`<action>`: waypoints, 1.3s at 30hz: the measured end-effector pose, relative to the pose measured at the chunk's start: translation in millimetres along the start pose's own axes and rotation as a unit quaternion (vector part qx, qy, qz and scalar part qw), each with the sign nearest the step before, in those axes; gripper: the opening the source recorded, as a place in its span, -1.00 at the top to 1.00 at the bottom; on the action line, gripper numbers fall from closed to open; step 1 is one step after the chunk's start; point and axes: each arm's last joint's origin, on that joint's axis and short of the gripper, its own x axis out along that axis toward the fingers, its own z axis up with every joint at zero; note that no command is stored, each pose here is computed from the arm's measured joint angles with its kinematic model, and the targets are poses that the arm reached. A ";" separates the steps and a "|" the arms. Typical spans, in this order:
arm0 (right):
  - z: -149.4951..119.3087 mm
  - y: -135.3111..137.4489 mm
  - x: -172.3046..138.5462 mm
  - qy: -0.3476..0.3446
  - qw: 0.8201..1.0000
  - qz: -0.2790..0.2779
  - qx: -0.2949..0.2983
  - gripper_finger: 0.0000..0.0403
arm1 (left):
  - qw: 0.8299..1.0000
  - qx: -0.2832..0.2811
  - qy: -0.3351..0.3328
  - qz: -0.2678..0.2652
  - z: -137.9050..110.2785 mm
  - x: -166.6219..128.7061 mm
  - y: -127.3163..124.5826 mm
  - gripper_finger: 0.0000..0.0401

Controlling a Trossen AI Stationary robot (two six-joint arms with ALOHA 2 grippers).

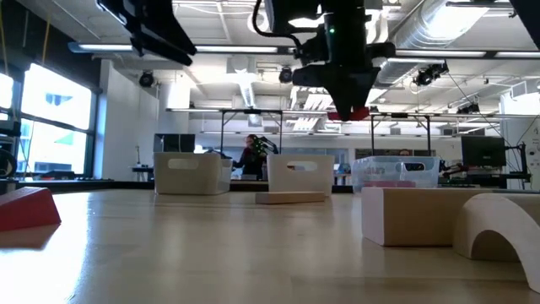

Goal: Sort & place blocks by color
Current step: Put the red block into the transparent bin

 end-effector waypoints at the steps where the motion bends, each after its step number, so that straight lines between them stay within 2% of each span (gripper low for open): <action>1: 1.1 -2.0 -0.4 -0.003 1.000 -0.001 -0.001 0.49 | 1.000 0.001 0.002 -0.003 0.7 4.2 -0.3 -0.09; 5: 8.5 -8.1 3.0 -0.004 1.000 -0.007 0.006 0.49 | 1.000 0.002 0.004 -0.001 3.9 21.5 2.0 -0.09; 9: 15.9 -15.4 5.8 -0.009 1.000 -0.015 0.005 0.49 | 1.000 -0.022 0.001 -0.004 7.5 35.3 6.2 -0.09; 16: 31.0 -28.5 15.2 -0.009 0.999 -0.031 -0.025 0.49 | 0.997 -0.054 -0.024 -0.056 16.6 51.3 11.0 -0.09; 25: 57.2 -53.6 37.3 0.019 0.997 -0.049 -0.055 0.49 | 0.994 -0.068 -0.042 -0.074 20.3 77.0 11.1 -0.09; 31: 70.7 -69.4 50.4 0.035 0.995 -0.060 -0.075 0.49 | 0.994 -0.064 -0.026 -0.082 15.6 88.9 8.0 -0.09; 35: 76.3 -77.8 55.8 0.044 0.993 -0.062 -0.090 0.49 | 0.994 -0.065 -0.029 -0.082 14.6 96.4 6.0 -0.09; 39: 68.7 -93.3 54.6 0.045 0.993 -0.070 -0.089 0.49 | 0.994 -0.065 -0.028 -0.079 13.3 102.3 5.1 -0.09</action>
